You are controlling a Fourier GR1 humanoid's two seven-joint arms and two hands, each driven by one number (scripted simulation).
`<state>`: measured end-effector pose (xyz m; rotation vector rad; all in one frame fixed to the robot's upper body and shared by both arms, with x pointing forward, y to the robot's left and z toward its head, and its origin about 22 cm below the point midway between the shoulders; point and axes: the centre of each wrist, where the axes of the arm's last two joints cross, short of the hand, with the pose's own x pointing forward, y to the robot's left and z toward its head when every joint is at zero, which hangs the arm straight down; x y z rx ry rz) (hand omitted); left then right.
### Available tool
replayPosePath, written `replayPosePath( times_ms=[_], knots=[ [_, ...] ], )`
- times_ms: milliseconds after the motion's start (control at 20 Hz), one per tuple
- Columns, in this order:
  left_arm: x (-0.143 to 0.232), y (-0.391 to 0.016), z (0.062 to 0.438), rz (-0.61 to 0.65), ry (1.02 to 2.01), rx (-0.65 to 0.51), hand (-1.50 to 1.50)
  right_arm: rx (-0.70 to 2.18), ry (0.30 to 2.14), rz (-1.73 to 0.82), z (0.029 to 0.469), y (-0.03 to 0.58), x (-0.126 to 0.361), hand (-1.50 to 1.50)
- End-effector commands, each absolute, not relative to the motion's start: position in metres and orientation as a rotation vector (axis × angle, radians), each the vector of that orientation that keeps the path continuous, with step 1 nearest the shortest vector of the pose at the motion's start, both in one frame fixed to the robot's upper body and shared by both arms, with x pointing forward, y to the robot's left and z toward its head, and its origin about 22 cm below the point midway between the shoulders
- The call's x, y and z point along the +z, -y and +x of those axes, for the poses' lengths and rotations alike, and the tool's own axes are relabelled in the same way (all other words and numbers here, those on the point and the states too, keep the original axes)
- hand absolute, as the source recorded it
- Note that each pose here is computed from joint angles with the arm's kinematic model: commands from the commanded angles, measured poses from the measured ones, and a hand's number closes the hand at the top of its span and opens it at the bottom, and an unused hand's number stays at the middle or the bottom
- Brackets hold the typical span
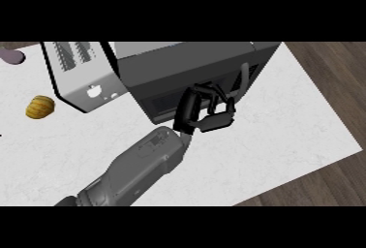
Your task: Pick up the milk, place it into the microwave and close the microwave
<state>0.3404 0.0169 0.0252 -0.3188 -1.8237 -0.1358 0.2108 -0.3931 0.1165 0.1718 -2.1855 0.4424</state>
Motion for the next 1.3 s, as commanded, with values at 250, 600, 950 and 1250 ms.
replayPosePath(
  times_ms=[250, 600, 950, 1250],
  knots=[
    [0.042, -0.017, 0.361, -0.294, 1.867, -0.095, 1.5, 0.458, 2.19, 0.131, 0.218, 0.406, 0.134, -1.5],
    [0.038, -0.017, 0.36, -0.306, 1.885, -0.082, 1.5, 0.476, 2.205, 0.077, 0.222, 0.418, 0.15, -1.5],
    [0.042, -0.015, 0.362, -0.32, 1.89, -0.072, 1.5, 0.538, 2.206, 0.01, 0.225, 0.431, 0.168, -1.5],
    [0.044, -0.012, 0.363, -0.322, 1.907, -0.069, 1.5, 0.541, 2.226, -0.033, 0.228, 0.442, 0.181, -1.5]
  ],
)
